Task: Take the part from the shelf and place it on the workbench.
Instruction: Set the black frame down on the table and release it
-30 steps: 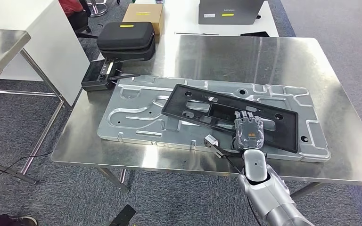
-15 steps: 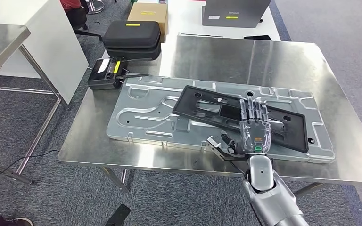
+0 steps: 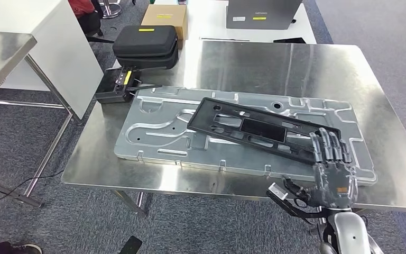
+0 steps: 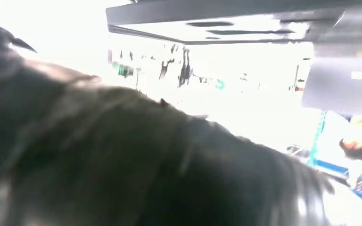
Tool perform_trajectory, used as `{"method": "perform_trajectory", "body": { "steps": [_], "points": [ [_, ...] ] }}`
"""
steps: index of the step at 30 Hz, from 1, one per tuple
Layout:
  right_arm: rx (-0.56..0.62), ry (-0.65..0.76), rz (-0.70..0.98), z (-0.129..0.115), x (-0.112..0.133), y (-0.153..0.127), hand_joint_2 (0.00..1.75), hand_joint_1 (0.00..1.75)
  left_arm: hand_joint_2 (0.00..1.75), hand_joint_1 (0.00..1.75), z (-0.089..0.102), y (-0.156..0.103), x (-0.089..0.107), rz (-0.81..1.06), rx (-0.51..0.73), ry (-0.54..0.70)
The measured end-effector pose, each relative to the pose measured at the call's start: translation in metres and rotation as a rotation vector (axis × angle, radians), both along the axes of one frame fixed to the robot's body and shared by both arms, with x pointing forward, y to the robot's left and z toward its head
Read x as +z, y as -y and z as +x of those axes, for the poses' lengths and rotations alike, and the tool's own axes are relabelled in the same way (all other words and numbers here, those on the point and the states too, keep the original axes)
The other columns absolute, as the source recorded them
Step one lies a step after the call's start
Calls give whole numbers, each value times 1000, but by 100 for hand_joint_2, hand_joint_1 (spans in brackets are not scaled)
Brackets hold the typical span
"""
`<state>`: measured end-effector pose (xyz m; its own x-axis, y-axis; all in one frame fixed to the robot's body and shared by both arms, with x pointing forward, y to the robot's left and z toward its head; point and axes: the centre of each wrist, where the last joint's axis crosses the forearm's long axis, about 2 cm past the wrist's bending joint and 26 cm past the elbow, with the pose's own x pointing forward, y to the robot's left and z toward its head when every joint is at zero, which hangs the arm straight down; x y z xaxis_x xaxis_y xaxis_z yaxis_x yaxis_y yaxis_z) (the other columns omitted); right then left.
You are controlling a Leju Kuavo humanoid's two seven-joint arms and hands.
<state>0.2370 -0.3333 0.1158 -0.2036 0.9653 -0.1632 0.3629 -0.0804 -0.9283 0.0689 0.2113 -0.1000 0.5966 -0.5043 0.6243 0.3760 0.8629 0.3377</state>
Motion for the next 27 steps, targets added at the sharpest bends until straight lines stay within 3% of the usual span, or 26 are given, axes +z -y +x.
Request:
{"method": "perform_trajectory", "body": {
  "steps": [6, 10, 14, 27],
  "points": [
    [123, 140, 384, -47, 18, -12, 0, 0, 0, 0, -8, -3, -1, 52, 55, 2],
    [226, 238, 625, -59, 28, -35, 0, 0, 0, 0, -11, -4, -1, 83, 73, 5],
    [248, 310, 833, -63, 32, -51, 0, 0, 0, 0, -12, -3, -1, 100, 92, 4],
    [174, 426, 1122, -69, 33, -69, 0, 0, 0, 0, -14, 1, -1, 115, 124, -12]
  ]
}}
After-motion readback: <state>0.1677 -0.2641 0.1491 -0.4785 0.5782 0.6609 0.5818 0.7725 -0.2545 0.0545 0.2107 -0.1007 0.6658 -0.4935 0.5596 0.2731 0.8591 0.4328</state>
